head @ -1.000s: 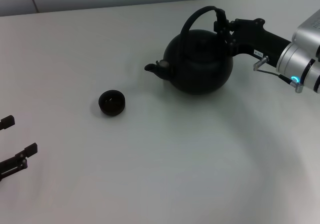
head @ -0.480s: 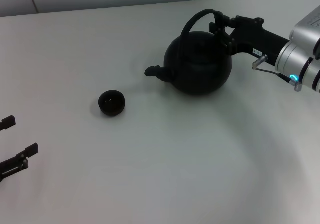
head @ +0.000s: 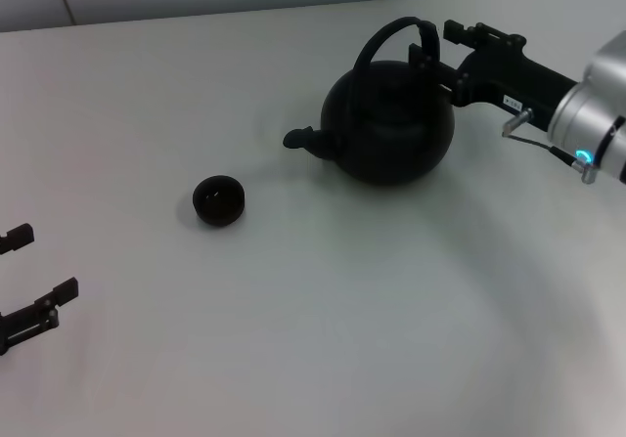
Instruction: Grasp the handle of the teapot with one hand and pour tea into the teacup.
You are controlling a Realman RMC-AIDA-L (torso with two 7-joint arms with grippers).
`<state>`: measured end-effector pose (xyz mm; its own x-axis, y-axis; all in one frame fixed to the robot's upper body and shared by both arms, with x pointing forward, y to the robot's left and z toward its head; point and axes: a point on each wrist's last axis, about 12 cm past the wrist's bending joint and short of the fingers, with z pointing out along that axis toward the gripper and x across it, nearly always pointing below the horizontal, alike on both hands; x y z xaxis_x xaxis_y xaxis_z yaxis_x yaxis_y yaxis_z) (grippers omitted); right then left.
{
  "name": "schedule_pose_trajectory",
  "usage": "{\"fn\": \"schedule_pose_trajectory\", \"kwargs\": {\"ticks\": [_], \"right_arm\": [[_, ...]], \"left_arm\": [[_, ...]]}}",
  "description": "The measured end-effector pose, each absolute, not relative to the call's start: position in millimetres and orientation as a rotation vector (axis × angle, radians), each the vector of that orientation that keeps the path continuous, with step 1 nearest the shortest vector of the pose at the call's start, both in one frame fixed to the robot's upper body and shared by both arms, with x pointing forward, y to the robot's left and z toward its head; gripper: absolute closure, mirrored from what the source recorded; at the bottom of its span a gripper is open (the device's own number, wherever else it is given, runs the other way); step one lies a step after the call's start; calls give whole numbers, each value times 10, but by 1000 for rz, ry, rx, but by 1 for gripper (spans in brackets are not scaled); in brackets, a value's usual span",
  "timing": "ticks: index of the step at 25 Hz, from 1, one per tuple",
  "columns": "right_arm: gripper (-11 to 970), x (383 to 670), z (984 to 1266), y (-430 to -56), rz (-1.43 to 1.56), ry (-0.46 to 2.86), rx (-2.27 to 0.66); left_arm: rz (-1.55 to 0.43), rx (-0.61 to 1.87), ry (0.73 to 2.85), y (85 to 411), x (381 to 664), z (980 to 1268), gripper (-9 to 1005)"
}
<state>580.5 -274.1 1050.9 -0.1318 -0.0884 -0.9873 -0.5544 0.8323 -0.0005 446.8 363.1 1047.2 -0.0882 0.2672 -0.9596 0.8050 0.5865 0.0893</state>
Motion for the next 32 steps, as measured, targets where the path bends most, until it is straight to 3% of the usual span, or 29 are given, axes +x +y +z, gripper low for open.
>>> {"fn": "schedule_pose_trajectory", "kwargs": {"ticks": [8,19,25,32], "right_arm": [[362,5555,10477,-2870,489,1616,-459],[361,4802,10298,-3183,555,1521,-287],[361,4774,10407,-3110,668,1472,-456],[361,5117,10638,-3022,928,1679,-850]], "left_arm": [[-572,915,1636,3615,4501,10486,197],[-574,912,1635,3587,4517,10475,197],[-586,937,1620,3557,4588,10512,197],[-679,1088,1728,3557,5020,10751,197]]}}
